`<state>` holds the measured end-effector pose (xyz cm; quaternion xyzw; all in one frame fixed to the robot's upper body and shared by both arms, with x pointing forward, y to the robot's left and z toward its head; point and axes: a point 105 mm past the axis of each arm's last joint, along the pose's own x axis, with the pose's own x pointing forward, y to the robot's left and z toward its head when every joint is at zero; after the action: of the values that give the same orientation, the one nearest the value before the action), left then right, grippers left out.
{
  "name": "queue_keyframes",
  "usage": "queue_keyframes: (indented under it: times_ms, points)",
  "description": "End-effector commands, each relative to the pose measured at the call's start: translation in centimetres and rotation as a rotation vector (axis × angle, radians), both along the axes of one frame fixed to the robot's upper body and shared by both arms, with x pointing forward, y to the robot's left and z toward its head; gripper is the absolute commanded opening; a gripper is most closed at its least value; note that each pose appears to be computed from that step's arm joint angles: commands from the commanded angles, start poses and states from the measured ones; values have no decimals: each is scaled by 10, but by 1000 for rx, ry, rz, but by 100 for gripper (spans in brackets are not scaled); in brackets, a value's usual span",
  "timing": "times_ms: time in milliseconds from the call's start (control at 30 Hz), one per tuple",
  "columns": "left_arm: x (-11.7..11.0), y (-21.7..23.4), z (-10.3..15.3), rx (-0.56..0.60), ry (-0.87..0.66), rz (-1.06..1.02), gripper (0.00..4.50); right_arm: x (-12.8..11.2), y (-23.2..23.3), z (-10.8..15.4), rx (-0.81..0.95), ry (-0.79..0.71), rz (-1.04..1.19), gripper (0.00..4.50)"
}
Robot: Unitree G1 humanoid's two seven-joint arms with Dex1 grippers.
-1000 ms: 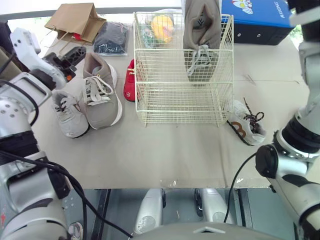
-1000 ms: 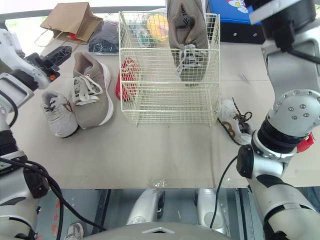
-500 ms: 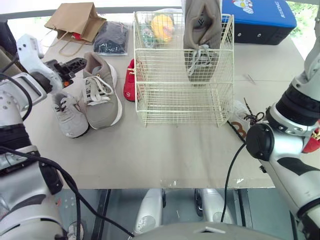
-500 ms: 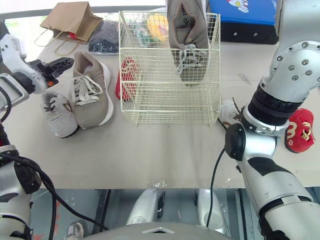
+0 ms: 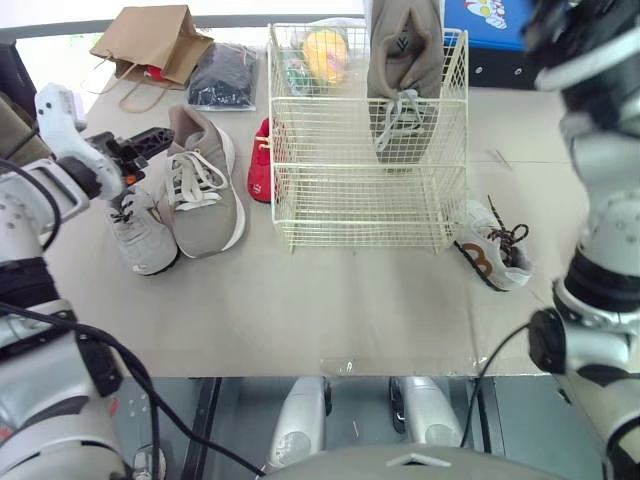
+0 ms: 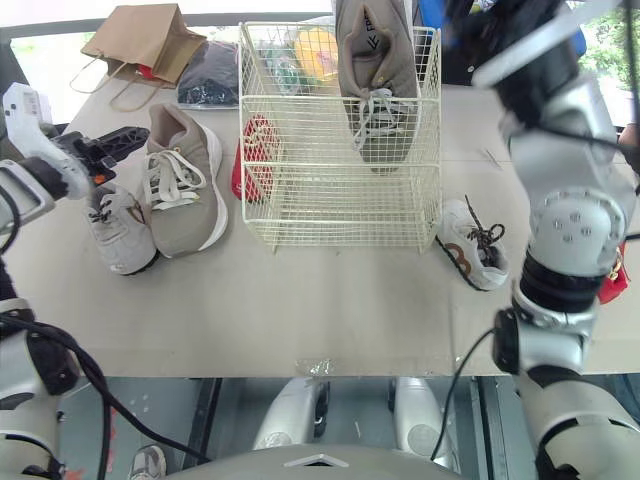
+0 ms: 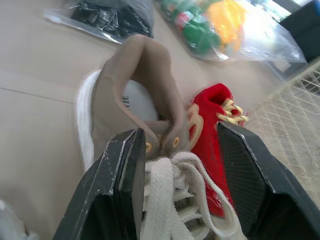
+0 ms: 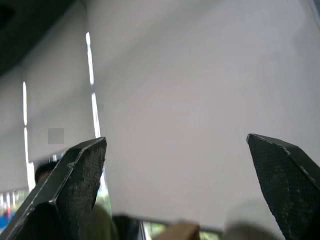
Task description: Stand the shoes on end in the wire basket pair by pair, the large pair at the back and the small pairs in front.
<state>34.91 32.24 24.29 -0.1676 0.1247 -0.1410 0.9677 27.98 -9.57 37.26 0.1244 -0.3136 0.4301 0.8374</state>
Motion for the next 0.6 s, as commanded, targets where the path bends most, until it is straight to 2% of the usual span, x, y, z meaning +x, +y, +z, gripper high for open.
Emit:
queue_keyframes:
  times_ms: [33,133,300,467,600]
  points:
    - [-20,-5,5,40,60,-191,251,-34,13,-21,-258,-100,87,437]
    - [-23,-1,-7,102,166,-226,251,-47,18,-53,-462,-86,168,437]
    - [-22,-8,-32,184,321,-289,251,-56,17,-73,-559,-55,245,437]
    - [-1,0,-38,190,312,-207,251,-60,17,-83,-587,-39,239,437]
    - [10,5,-26,114,286,-163,251,-63,17,-87,-597,-30,217,437]
